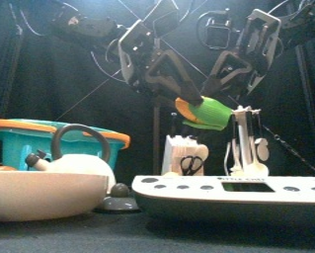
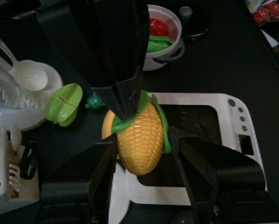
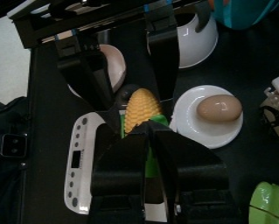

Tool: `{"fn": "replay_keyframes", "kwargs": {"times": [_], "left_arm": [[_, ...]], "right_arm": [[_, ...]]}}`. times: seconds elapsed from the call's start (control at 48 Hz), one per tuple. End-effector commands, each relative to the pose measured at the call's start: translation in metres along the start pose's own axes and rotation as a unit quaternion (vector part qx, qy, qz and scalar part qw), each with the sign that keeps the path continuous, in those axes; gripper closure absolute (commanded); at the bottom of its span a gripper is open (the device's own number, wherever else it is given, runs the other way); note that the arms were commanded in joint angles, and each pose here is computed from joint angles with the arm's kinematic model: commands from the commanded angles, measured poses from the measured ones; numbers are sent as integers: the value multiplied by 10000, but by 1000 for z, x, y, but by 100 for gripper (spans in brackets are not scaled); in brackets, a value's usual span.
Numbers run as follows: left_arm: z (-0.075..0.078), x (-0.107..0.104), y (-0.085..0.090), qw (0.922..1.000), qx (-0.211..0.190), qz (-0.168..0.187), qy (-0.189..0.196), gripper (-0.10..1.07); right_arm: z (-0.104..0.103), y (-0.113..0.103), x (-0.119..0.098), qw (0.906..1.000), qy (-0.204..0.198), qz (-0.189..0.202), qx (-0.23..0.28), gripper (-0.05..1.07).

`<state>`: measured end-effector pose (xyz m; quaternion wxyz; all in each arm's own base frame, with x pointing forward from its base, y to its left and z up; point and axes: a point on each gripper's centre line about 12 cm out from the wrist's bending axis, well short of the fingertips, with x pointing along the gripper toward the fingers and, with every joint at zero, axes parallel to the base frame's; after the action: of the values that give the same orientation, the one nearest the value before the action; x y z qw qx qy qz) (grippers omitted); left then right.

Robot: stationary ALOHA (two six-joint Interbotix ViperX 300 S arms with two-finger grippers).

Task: Grab corn and peel off one leaf

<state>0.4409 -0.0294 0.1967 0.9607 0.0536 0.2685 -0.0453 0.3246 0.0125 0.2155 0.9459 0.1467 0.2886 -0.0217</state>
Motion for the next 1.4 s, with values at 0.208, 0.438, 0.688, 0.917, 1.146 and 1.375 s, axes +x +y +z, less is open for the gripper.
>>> {"fn": "replay_keyframes", "kwargs": {"times": [0.208,0.438,0.688,0.917,1.146,1.375], "left_arm": [[19,-4,6,9997,-22,61,-256,43],[17,-3,6,9997,-15,60,-241,43],[18,-3,3,9997,8,34,-251,43],[19,-2,3,9997,24,34,-251,43],[19,-2,3,9997,24,34,-258,43],[19,-2,4,9997,20,41,-258,43]], "right_arm": [[12,4,-7,9998,-212,68,19,43],[9,3,-6,9998,-162,49,40,10],[6,0,-3,9999,-103,6,0,9],[4,-2,-3,10000,-78,-16,1,9],[4,-2,-3,10000,-78,-18,-30,15],[5,-2,-4,9999,-95,-21,-49,39]]}}
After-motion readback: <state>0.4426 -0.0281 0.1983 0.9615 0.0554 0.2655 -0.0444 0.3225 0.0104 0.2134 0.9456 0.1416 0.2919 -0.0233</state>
